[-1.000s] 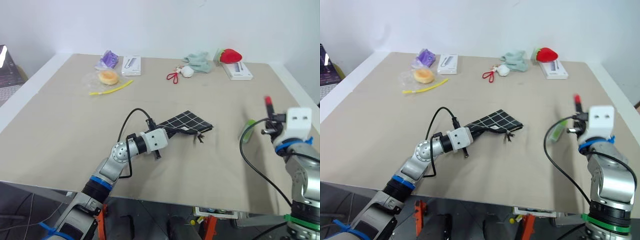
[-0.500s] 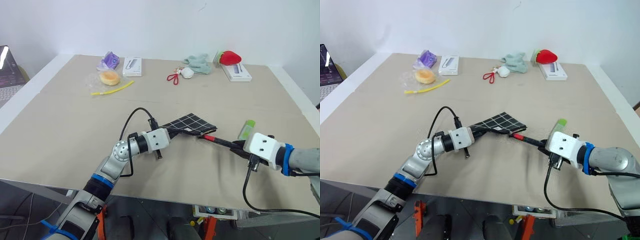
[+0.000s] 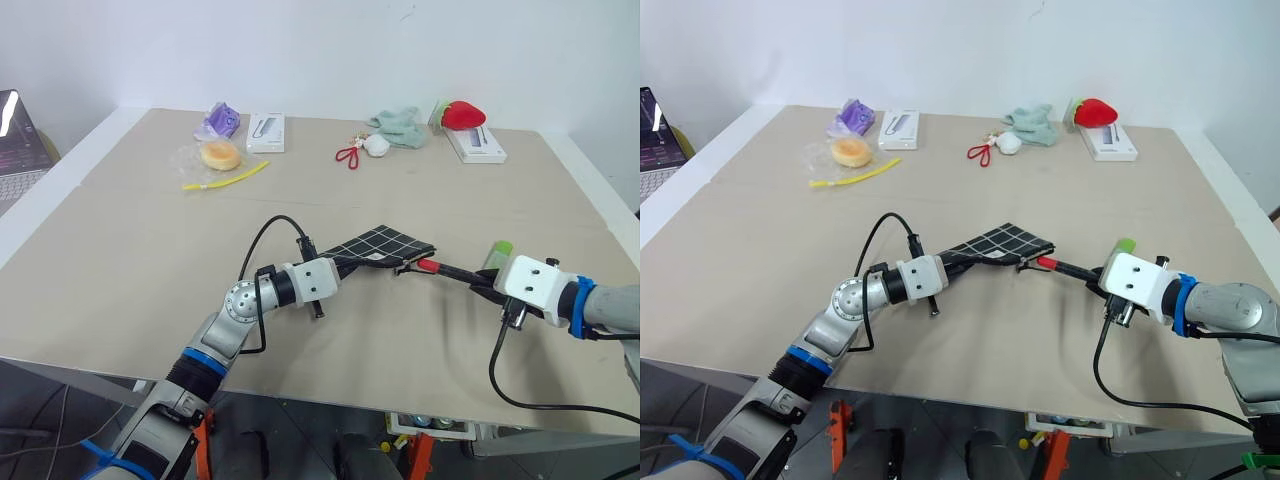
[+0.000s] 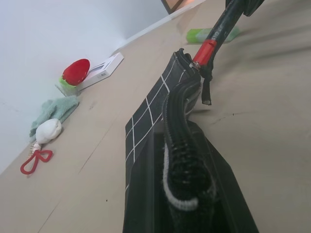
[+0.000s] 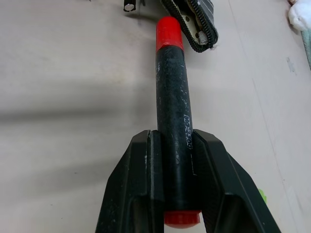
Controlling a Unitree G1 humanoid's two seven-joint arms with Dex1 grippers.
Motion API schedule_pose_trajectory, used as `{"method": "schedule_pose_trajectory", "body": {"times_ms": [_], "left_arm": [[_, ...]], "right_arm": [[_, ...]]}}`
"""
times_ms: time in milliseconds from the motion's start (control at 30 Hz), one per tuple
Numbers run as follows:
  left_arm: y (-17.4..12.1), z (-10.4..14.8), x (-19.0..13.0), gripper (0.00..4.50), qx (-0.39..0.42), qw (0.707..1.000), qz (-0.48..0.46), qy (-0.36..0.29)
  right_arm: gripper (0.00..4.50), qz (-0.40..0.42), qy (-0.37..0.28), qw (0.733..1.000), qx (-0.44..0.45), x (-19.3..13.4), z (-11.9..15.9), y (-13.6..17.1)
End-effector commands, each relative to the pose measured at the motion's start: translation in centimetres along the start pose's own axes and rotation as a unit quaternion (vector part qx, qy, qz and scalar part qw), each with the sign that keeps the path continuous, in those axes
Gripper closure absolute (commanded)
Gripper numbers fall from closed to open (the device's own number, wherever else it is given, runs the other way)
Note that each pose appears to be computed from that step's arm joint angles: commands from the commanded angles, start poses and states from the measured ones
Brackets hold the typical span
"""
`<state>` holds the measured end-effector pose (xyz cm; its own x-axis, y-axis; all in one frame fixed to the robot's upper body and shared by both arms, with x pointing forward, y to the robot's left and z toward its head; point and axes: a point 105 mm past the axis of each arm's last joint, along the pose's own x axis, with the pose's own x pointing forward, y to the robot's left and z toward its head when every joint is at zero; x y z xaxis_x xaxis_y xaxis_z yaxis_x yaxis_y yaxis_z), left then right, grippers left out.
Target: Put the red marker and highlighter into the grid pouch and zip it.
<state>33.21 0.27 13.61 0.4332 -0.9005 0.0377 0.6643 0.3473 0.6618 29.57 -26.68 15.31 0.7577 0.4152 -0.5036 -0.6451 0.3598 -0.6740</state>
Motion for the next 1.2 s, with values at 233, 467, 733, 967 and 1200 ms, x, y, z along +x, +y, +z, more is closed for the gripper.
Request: {"method": "schedule_pose_trajectory", "body": {"times_ms": [233,467,733,967,1200], "left_arm": [[0.7,1.0,0.1,4.50,0.015,1.000,0.007,-0.018],[0.7,1.0,0.0,4.50,0.015,1.000,0.008,-0.019],[0.6,1.1,0.0,4.50,0.015,1.000,0.006,-0.020],[0.5,1.1,0.0,4.50,0.014,1.000,0.004,-0.021],[0.4,2.1,0.0,4.50,0.012,0.999,-0.002,-0.050]], "right_arm": [[3.91,-0.022,-0.004,1.000,0.001,-1.9,0.4,-1.6],[3.91,-0.029,-0.006,1.000,0.001,-2.0,0.5,-1.8],[3.91,-0.032,-0.016,0.999,0.004,-1.4,0.8,-1.9],[3.91,-0.034,-0.020,0.999,0.003,-0.9,1.0,-2.1],[3.91,-0.003,-0.039,0.999,-0.035,1.1,2.1,-0.7]]}}
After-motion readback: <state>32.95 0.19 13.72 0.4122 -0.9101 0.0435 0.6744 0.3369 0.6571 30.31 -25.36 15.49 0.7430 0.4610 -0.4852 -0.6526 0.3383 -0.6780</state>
